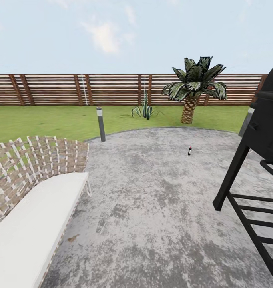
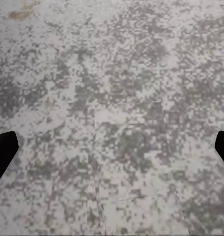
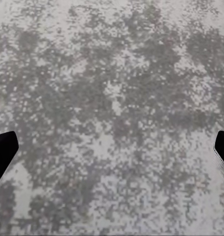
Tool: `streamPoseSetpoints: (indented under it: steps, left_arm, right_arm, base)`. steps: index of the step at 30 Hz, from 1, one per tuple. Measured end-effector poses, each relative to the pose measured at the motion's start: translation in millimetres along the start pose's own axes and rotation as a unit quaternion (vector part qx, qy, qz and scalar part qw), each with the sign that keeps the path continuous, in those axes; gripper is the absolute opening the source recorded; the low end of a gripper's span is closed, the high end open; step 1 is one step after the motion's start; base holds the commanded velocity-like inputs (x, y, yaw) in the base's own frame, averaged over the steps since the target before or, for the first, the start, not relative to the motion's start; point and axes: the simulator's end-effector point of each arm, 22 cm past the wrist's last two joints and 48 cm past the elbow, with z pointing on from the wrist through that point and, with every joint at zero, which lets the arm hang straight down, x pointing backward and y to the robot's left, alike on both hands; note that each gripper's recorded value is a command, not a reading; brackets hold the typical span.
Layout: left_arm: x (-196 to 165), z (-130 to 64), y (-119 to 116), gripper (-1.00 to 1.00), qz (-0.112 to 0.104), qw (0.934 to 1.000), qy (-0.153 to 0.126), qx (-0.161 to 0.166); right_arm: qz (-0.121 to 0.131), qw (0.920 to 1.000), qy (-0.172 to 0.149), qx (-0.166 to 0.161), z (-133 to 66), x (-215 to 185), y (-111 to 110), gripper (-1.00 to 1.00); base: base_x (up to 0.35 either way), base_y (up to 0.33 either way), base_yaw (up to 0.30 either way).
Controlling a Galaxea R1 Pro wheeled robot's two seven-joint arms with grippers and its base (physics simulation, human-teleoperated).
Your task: In the garden, pick up the pesticide atomizer on the floor and spray pesticide onto both trees until each tree trunk is fully covered.
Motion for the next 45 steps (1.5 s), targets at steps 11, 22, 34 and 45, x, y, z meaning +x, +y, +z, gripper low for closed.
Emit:
streamPoseSetpoints:
  steps: [11, 22, 34, 45]
  left_arm:
    - [0.0, 0.0, -0.2, 1.0, 0.0, 1.0, 0.0, 0.0]
    - [0.0, 0.0, -0.5, 1.0, 0.001, 1.0, 0.0, 0.001]
    - [0.0, 0.0, -0.5, 1.0, 0.001, 1.0, 0.0, 0.001]
    - [0.1, 0.0, -0.1, 1.0, 0.0, 1.0, 0.0, 0.0]
  right_arm:
    - [0.0, 1.0, 0.0, 0.0, 0.0, 0.0, 0.0, 1.0]
    - [0.0, 1.0, 0.0, 0.0, 0.0, 0.0, 0.0, 1.0]
    - [0.0, 1.0, 0.0, 0.0, 0.0, 0.0, -0.1, 1.0]
    - [-0.001, 1.0, 0.0, 0.0, 0.0, 0.0, 0.2, 1.0]
  base:
    - [0.338, 0.0, -0.263]
    - [0.338, 0.0, -0.159]
    - [0.338, 0.0, -0.002]
    - [0.338, 0.0, 0.0]
